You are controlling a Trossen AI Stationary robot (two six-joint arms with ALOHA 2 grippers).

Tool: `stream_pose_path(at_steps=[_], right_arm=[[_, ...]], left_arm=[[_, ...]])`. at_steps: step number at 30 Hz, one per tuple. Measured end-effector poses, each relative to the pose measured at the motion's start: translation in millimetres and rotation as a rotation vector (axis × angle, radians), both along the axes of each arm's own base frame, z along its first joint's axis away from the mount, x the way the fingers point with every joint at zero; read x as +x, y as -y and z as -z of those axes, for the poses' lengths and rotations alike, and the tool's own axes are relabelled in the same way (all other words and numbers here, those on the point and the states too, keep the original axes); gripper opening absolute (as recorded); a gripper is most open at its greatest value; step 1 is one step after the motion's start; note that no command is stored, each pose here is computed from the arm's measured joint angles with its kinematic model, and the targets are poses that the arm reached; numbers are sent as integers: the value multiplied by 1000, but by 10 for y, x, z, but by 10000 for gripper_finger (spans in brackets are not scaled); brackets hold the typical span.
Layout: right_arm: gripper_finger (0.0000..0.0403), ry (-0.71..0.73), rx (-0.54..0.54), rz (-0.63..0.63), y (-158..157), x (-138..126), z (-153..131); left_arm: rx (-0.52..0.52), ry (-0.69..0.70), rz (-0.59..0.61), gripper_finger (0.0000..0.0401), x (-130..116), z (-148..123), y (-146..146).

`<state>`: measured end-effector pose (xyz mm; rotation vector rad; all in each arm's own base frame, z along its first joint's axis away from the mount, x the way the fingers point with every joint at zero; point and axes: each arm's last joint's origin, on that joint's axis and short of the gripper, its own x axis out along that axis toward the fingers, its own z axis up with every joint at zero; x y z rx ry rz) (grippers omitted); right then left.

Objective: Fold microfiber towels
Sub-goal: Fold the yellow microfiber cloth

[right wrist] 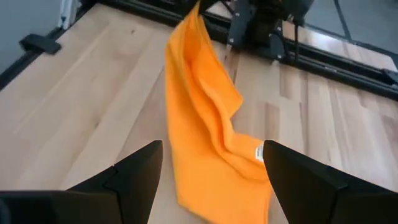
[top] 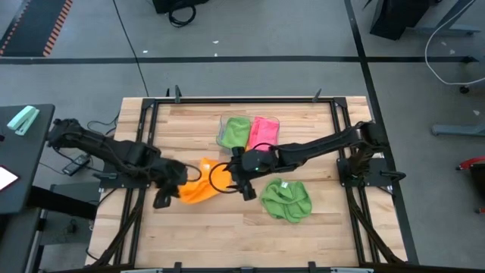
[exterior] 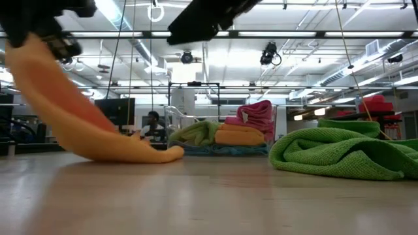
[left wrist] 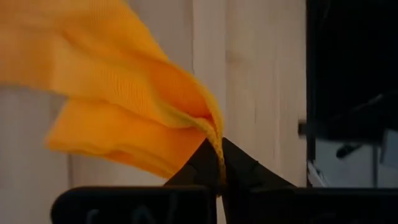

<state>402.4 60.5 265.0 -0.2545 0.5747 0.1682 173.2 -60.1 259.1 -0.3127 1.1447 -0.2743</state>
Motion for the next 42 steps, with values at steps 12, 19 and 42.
stream_pose_path(at_steps=[12, 19, 42], right_arm=[[286, 12, -134, 1, 111, 402, 690], [286, 91, -232, -16, 248, 578, 961], [286, 65, -232, -306, 532, 1097, 800]], left_arm=[[-33, -189, -24, 10, -213, 56, 275], [-17, -199, -30, 34, -288, 61, 397], [-60, -203, -121, 26, -378, 43, 589]])
